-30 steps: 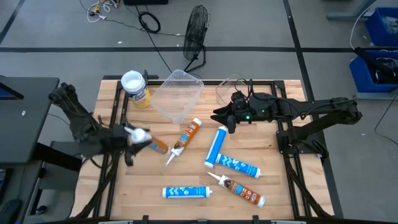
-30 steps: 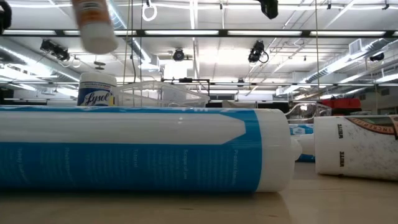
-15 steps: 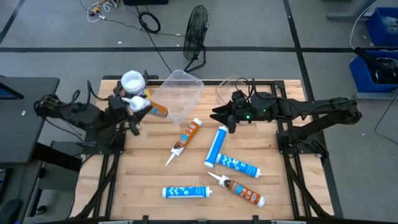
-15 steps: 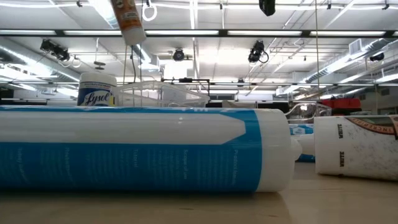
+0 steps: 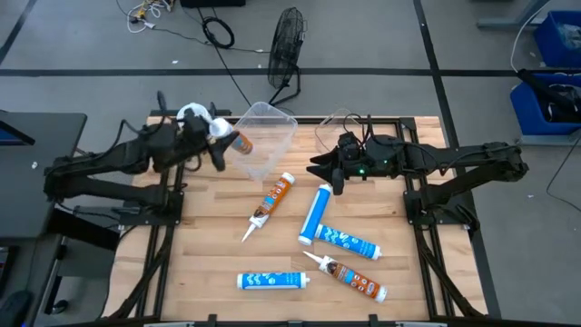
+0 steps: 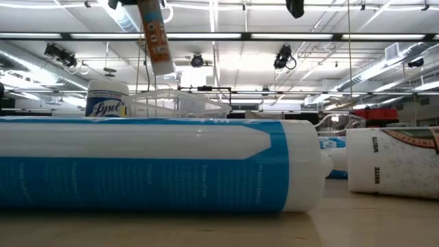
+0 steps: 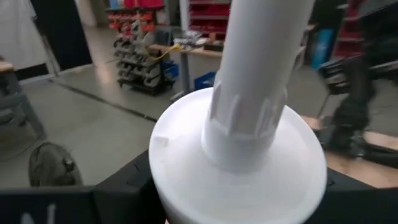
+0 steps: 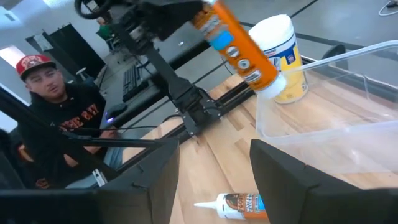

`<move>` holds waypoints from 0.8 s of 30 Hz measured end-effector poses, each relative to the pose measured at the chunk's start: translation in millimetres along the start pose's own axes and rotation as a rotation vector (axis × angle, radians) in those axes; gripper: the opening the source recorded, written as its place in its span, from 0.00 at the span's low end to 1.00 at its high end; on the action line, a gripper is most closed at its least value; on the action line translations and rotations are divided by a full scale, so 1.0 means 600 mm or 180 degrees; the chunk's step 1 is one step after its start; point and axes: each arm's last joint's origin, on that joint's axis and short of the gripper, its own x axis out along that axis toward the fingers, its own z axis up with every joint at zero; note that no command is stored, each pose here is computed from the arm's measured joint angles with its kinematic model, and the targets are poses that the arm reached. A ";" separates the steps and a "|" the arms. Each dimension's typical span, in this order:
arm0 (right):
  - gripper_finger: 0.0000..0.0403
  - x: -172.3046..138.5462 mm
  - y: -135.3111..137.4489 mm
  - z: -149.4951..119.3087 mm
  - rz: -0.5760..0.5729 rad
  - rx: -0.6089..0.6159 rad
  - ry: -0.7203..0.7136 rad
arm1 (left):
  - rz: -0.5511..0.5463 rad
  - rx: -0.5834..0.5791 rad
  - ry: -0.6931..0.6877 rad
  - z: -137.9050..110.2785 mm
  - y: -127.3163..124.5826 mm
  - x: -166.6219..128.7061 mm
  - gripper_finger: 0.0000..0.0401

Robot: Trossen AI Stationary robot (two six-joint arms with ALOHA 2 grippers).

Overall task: Pick & place silicon tubes, Sealant and Lysol wipes
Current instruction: Put the left brown sealant into the white transparent bin

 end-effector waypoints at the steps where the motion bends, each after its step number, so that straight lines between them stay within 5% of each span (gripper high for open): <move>1: 0.50 0.000 0.000 0.000 -0.0004 0.0000 0.0005 | 0.0039 0.0010 0.0039 -0.003 0.002 0.010 0.55; 24: 0.50 0.046 0.001 -0.029 -0.0058 0.0008 0.0181 | 0.0202 0.0259 0.0445 -0.086 0.059 0.224 0.55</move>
